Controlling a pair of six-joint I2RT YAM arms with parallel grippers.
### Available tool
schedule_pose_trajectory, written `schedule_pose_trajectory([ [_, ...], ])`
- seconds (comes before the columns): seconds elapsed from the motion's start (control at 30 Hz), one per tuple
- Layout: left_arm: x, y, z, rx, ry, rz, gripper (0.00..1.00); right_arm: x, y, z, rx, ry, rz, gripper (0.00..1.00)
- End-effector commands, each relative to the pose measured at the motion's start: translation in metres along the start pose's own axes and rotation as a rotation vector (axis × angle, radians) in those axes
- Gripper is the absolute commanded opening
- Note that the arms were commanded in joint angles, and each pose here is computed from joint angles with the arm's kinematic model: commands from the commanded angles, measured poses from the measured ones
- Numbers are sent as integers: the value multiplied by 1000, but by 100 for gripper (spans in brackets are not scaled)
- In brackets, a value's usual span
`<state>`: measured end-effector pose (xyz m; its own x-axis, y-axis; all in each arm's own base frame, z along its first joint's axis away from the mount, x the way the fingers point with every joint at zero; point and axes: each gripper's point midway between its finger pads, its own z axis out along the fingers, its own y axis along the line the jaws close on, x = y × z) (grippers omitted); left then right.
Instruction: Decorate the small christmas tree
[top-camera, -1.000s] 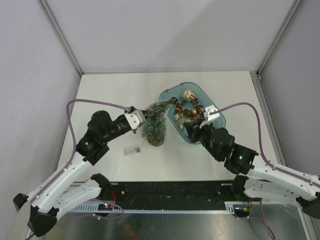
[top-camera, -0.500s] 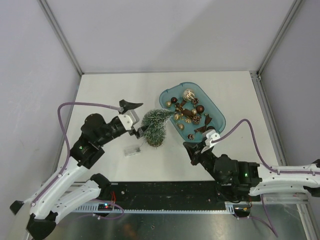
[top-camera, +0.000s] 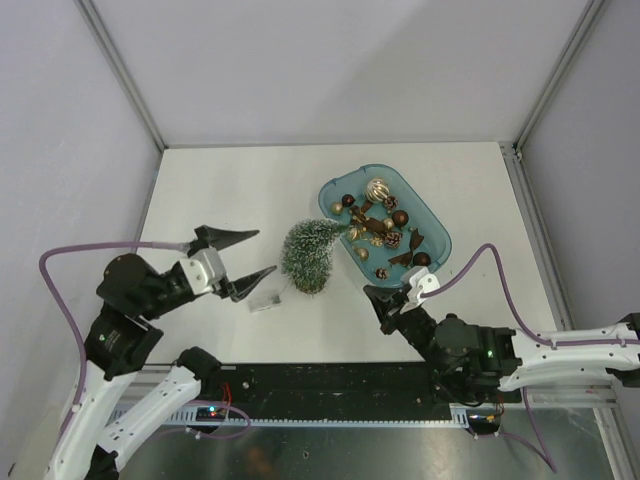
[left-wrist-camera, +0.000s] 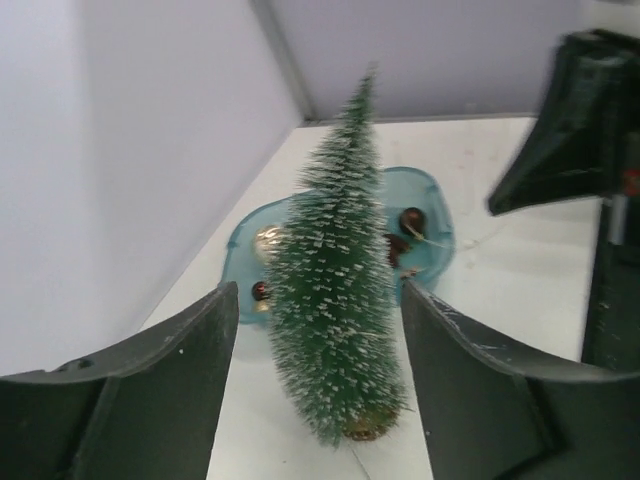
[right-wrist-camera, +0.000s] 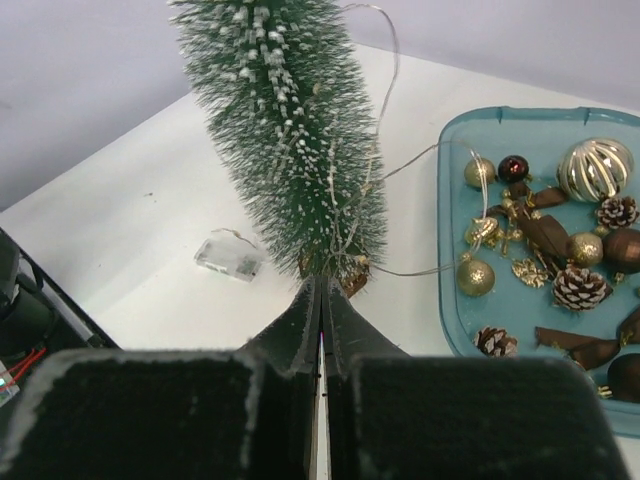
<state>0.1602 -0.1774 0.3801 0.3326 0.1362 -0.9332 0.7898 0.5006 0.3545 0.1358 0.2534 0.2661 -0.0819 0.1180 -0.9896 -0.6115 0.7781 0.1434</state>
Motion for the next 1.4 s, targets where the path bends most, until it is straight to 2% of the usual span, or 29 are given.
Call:
schedule_pose_trajectory([
  [0.0, -14, -65, -19, 327, -23, -147, 62, -12, 14, -3, -71, -51, -16, 0],
  [0.07, -12, -87, -24, 453, -19, -239, 53, -12, 22, -5, -114, -58, -47, 0],
  [0.13, 0, -102, -23, 538, 14, -328, 49, -13, 31, -8, -154, -66, -76, 0],
  [0.23, 18, -115, -18, 604, 64, -391, 48, -15, 44, -13, -208, -81, -121, 0],
  [0.37, 34, -122, -8, 633, 103, -389, 50, -15, 56, -17, -250, -94, -178, 0],
  [0.5, 45, -119, 1, 611, 124, -365, 57, -12, 66, -19, -294, -98, -213, 0],
  [0.6, 49, -121, 4, 618, 128, -377, 74, -11, 71, -19, -316, -101, -228, 0],
  [0.73, 47, -122, 5, 631, 120, -394, 85, -12, 73, -19, -320, -106, -238, 0],
  [0.83, 41, -125, 4, 653, 106, -409, 90, -13, 76, -18, -331, -110, -241, 0],
  [1.03, 41, -125, 10, 657, 102, -432, 90, -11, 85, -13, -360, -111, -244, 0],
  [1.17, 40, -125, 12, 659, 94, -443, 86, -12, 89, -8, -371, -116, -240, 0],
  [1.23, 39, -126, 12, 663, 88, -444, 80, -12, 89, -5, -372, -116, -239, 0],
  [1.27, 39, -126, 12, 666, 85, -443, 75, -12, 89, -5, -373, -116, -240, 0],
  [1.37, 38, -126, 11, 662, 77, -433, 46, -11, 89, -2, -374, -112, -238, 0],
])
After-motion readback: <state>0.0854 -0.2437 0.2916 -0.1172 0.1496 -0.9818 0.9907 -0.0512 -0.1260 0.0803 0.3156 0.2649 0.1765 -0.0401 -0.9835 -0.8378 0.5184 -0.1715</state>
